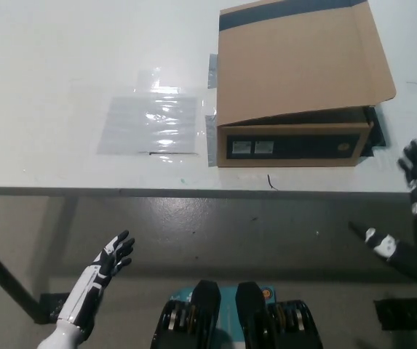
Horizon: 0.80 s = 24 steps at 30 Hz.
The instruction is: A small storage box is placed at the center of the table and the robot uses its right hand to slide under its lid and push it upwards to open it
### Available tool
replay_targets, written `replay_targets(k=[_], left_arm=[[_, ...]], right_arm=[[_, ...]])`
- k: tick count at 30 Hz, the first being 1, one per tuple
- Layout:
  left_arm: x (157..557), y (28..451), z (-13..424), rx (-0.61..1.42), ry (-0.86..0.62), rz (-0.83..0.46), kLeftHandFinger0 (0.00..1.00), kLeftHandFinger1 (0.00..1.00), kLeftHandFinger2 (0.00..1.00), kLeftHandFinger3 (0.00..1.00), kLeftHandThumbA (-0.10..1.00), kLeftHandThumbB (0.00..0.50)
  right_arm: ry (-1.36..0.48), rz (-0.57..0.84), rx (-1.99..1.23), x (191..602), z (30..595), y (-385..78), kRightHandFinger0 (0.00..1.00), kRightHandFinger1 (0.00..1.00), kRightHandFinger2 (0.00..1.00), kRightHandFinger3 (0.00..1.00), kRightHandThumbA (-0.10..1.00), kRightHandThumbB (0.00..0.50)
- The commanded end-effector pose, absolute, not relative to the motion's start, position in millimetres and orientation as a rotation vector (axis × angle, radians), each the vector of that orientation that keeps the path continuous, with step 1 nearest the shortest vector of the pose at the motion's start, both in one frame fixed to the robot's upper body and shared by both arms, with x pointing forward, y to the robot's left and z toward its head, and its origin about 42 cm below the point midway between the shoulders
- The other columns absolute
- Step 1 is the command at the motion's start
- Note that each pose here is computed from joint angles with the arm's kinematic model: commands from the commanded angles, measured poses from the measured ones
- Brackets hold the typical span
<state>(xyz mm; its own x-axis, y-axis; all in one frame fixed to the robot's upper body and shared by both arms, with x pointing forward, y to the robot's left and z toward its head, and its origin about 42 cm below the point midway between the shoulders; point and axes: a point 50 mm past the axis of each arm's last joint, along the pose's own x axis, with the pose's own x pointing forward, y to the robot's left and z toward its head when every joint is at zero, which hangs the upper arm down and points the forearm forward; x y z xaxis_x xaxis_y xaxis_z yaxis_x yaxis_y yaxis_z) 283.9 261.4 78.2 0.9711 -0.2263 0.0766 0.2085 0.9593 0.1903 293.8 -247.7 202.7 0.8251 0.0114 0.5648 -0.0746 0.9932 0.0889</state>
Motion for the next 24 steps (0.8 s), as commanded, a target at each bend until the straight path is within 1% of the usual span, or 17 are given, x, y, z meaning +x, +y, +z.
replay_targets(k=[1, 2, 5, 7, 9, 11, 12, 13, 15, 18, 19, 20, 24], left_arm=[[289, 260, 87, 0.174, -0.163, -0.236, 1.00, 1.00, 1.00, 1.00, 1.00, 0.285], [289, 260, 88, 0.173, -0.162, -0.235, 1.00, 1.00, 1.00, 1.00, 1.00, 0.297], [289, 261, 89, 0.169, -0.158, -0.234, 1.00, 1.00, 1.00, 1.00, 1.00, 0.302], [290, 260, 88, 0.171, -0.164, -0.237, 1.00, 1.00, 1.00, 1.00, 1.00, 0.292], [290, 260, 89, 0.176, -0.158, -0.239, 1.00, 1.00, 1.00, 1.00, 1.00, 0.296], [291, 260, 90, 0.180, -0.162, -0.238, 1.00, 1.00, 1.00, 1.00, 1.00, 0.313], [291, 261, 90, 0.186, -0.171, -0.237, 1.00, 1.00, 1.00, 1.00, 1.00, 0.303], [292, 261, 89, 0.181, -0.174, -0.235, 1.00, 1.00, 1.00, 1.00, 1.00, 0.306], [292, 261, 89, 0.184, -0.174, -0.235, 1.00, 1.00, 1.00, 1.00, 1.00, 0.303], [291, 260, 89, 0.185, -0.169, -0.236, 1.00, 1.00, 1.00, 1.00, 1.00, 0.298], [291, 261, 88, 0.185, -0.167, -0.239, 1.00, 1.00, 1.00, 1.00, 1.00, 0.310], [291, 261, 88, 0.184, -0.165, -0.238, 1.00, 1.00, 1.00, 1.00, 1.00, 0.310], [291, 261, 89, 0.184, -0.166, -0.239, 1.00, 1.00, 1.00, 1.00, 1.00, 0.299]], right_arm=[[-0.674, 0.083, 0.455, 312, 253, -262, 1.00, 1.00, 1.00, 1.00, 1.00, 0.207], [-0.668, 0.077, 0.499, 319, 258, -266, 1.00, 1.00, 1.00, 1.00, 1.00, 0.223], [-0.662, 0.059, 0.556, 336, 263, -272, 1.00, 1.00, 1.00, 1.00, 1.00, 0.265], [-0.663, 0.063, 0.590, 349, 265, -279, 1.00, 1.00, 1.00, 1.00, 1.00, 0.272], [-0.663, 0.061, 0.605, 356, 268, -281, 1.00, 1.00, 1.00, 1.00, 1.00, 0.273], [-0.657, 0.042, 0.623, 366, 270, -284, 1.00, 1.00, 1.00, 1.00, 1.00, 0.281], [-0.654, 0.043, 0.638, 372, 270, -284, 1.00, 1.00, 1.00, 1.00, 1.00, 0.290], [-0.652, 0.043, 0.645, 376, 271, -284, 1.00, 1.00, 1.00, 1.00, 1.00, 0.290], [-0.643, 0.039, 0.651, 384, 272, -285, 1.00, 1.00, 1.00, 1.00, 1.00, 0.308], [-0.631, 0.046, 0.663, 395, 271, -286, 1.00, 1.00, 1.00, 1.00, 1.00, 0.312], [-0.626, 0.048, 0.675, 400, 269, -286, 1.00, 1.00, 1.00, 1.00, 1.00, 0.304], [-0.618, 0.047, 0.687, 405, 268, -286, 1.00, 1.00, 1.00, 1.00, 1.00, 0.292], [-0.602, 0.050, 0.703, 419, 267, -285, 1.00, 1.00, 1.00, 1.00, 1.00, 0.288]])
